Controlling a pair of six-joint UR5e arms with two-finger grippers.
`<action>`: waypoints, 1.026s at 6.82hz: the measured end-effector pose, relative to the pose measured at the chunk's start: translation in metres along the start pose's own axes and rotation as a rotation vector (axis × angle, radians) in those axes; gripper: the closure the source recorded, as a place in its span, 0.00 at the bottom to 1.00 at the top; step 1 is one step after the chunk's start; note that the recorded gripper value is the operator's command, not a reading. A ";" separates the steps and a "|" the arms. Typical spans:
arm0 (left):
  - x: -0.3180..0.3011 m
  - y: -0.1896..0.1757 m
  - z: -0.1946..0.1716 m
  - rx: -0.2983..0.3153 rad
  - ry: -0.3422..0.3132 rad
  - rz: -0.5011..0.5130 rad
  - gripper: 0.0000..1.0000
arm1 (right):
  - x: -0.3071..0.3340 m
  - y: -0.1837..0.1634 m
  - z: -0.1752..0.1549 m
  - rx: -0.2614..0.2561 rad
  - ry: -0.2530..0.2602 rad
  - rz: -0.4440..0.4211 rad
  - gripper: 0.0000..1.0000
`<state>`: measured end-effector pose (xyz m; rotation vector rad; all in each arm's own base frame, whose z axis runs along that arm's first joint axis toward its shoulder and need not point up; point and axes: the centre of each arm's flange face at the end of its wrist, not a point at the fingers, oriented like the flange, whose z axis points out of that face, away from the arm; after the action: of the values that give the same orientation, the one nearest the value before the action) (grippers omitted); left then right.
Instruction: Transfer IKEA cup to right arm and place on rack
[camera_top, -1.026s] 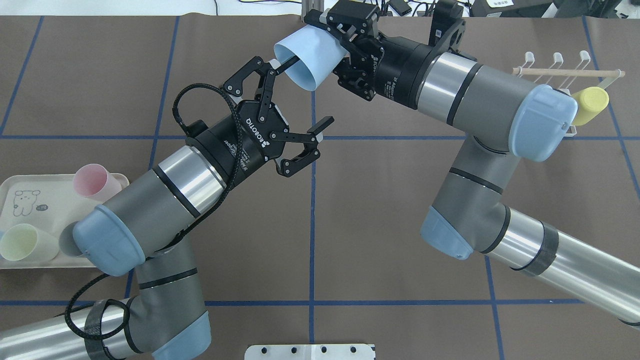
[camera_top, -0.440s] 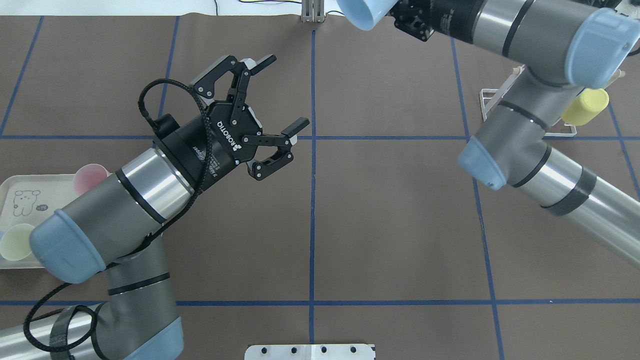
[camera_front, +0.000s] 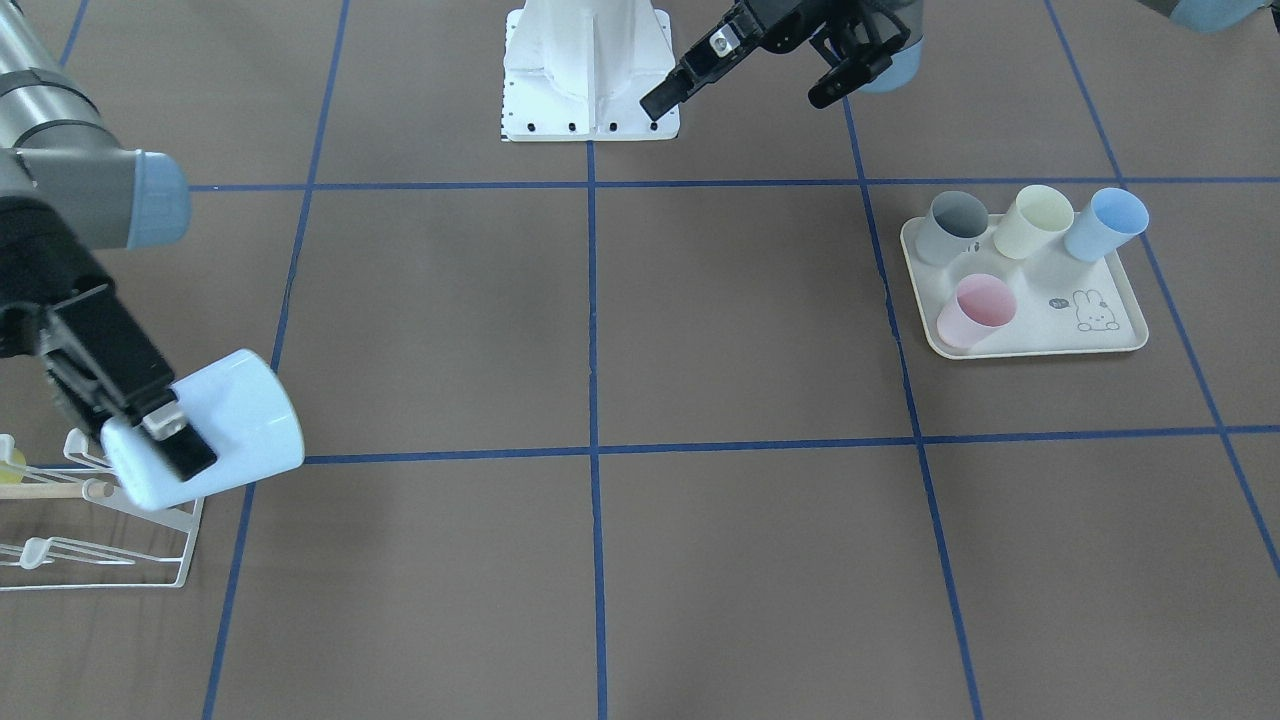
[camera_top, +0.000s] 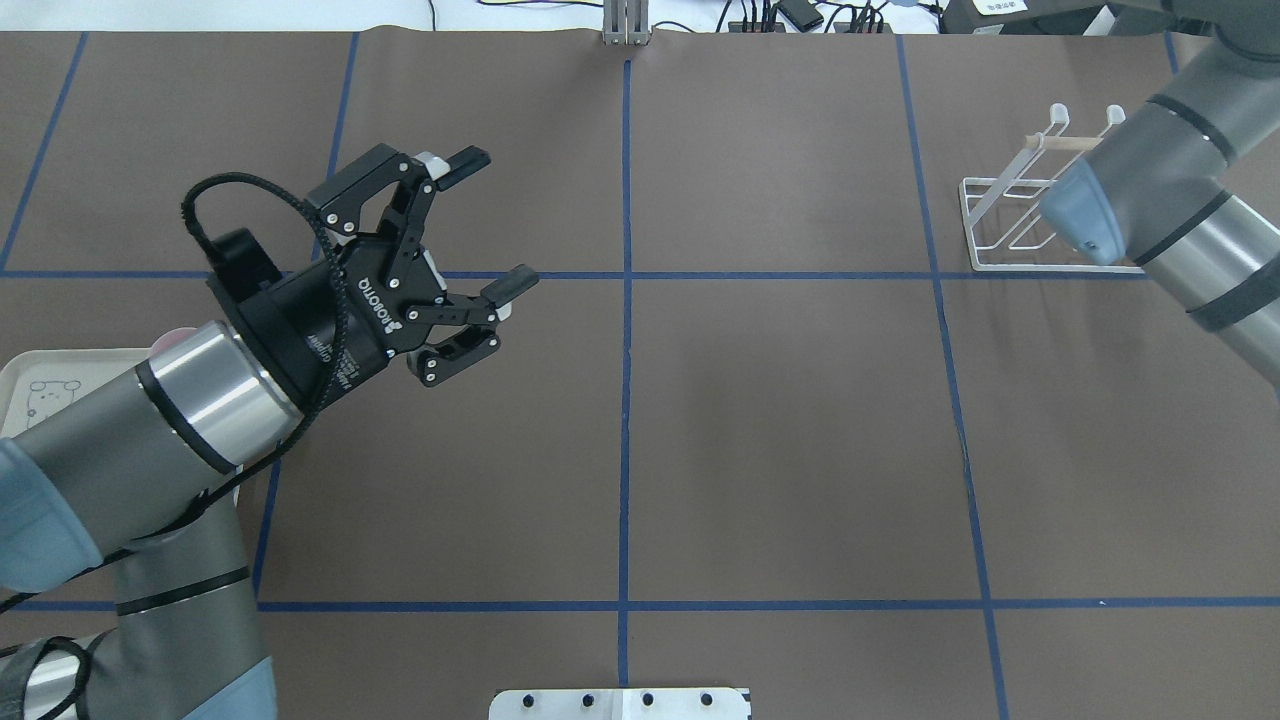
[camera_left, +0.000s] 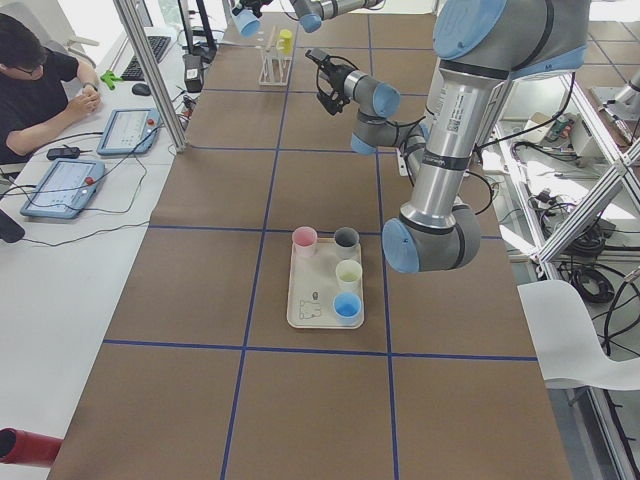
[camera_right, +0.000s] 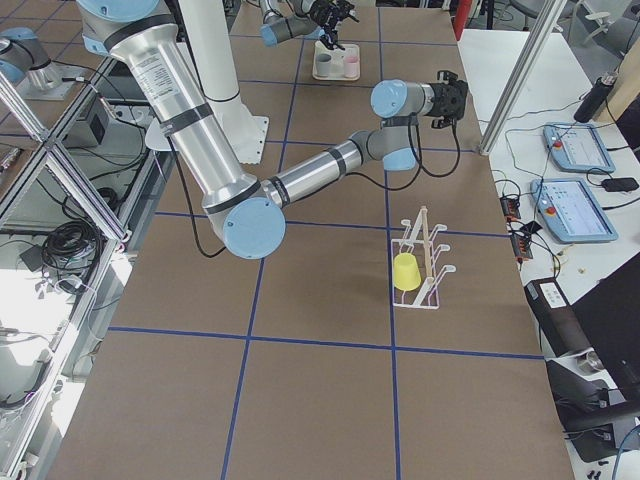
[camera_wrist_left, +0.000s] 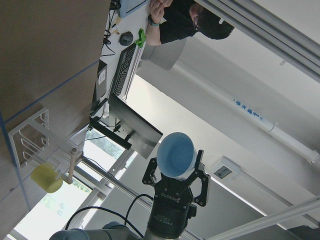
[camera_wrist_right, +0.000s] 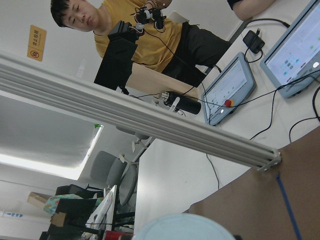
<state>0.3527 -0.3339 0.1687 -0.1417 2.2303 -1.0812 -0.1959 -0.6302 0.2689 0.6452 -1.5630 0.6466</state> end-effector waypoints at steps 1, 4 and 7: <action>-0.002 -0.013 -0.022 0.017 -0.036 0.125 0.00 | 0.036 -0.029 -0.001 0.024 0.074 -0.117 1.00; -0.002 -0.042 -0.058 0.049 -0.249 0.410 0.00 | 0.113 -0.109 -0.027 0.093 0.273 -0.379 1.00; 0.027 -0.075 -0.090 0.041 -0.408 0.552 0.00 | 0.174 -0.123 -0.040 0.184 0.504 -0.648 1.00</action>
<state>0.2651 -0.3329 0.2504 0.2412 1.7288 -0.7147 -0.0931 -0.6912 0.4500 0.9802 -0.7648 0.4120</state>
